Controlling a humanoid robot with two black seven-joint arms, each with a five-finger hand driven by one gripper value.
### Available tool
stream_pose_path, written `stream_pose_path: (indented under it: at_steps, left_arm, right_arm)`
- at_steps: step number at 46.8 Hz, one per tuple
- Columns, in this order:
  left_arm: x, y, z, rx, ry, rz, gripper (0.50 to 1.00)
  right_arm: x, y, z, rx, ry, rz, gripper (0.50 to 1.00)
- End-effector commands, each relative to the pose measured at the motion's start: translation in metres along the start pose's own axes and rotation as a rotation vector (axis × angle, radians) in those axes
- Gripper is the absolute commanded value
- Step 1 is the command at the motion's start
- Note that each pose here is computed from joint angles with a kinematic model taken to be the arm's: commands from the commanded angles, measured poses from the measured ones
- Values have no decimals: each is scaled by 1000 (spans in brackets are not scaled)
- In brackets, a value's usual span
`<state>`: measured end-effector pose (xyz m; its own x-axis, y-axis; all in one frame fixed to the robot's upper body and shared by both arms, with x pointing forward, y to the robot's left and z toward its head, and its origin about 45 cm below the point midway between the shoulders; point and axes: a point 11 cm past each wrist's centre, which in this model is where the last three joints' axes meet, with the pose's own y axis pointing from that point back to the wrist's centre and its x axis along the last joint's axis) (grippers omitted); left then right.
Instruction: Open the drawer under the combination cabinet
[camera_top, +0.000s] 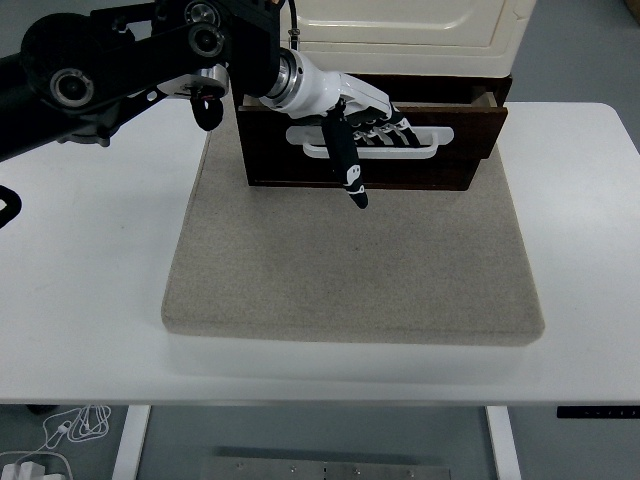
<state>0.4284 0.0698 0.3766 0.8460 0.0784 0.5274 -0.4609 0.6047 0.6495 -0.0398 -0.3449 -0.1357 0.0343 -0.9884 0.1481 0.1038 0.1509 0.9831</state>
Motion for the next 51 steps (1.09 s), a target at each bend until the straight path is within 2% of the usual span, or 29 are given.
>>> stream_pose_path:
  at_steps: [1, 51]
  left_arm:
    - [0, 1, 1, -6, 3, -5, 1000]
    - [-11, 11, 7, -41, -14, -59, 1000]
  right_arm:
    - [0, 0, 0, 0, 0, 0, 928]
    - [0, 0, 0, 0, 0, 0, 928]
